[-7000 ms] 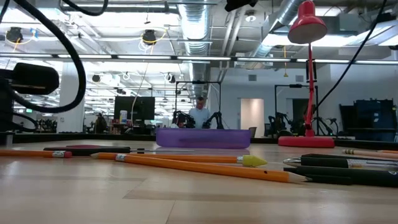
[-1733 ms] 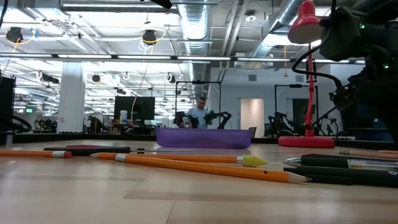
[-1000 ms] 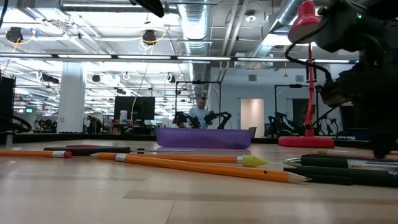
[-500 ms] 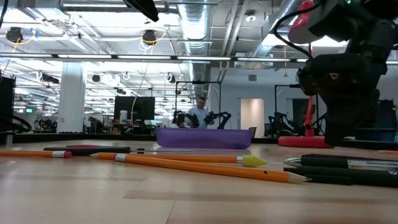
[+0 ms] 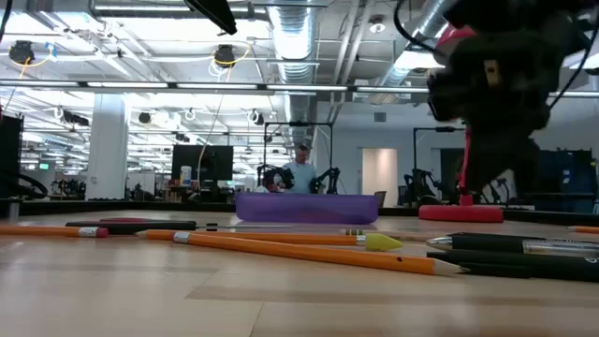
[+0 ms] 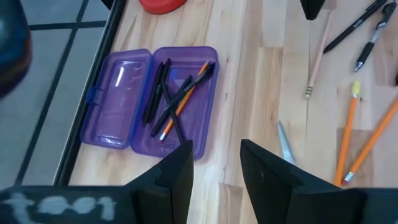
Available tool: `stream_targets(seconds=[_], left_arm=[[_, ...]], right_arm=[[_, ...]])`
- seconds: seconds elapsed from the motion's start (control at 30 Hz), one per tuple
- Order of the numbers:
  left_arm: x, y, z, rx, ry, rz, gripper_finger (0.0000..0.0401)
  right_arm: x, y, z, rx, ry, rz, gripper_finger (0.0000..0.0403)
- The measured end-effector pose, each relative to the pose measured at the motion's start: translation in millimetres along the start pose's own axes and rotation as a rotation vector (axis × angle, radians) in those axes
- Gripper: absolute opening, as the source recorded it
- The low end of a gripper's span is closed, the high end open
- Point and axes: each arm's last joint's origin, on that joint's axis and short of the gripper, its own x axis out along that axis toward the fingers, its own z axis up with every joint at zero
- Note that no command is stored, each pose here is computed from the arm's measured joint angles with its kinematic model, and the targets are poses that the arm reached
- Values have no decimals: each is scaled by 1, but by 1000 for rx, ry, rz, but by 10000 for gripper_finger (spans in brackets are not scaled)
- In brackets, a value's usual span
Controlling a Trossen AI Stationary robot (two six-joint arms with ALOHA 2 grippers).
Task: Pick & place school supplies into a supply box
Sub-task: Put the light brown pencil into the purple supply box
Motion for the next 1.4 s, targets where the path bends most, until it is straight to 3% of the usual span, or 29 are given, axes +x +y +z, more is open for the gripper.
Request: stream_targets(seconds=[0.23,0.5,0.8,1.13,1.4], left_arm=[[0,0,0,4,-2,16,123],[-1,-2,-5,-11,42,20,123],[-4,-6,-10,2,64,41,123],[-5,-6,-11,9,70,47,123],[-6,-8,-12,22,76,52,123]], right_arm=[[18,28,24,-231,20,-73,72],[57,35,43,-294,83,-146,116],[60,53,58,-370,30,-108,129],[68,50,66,-392,-3,-93,125],[78,55,69,-430,21,-120,151]])
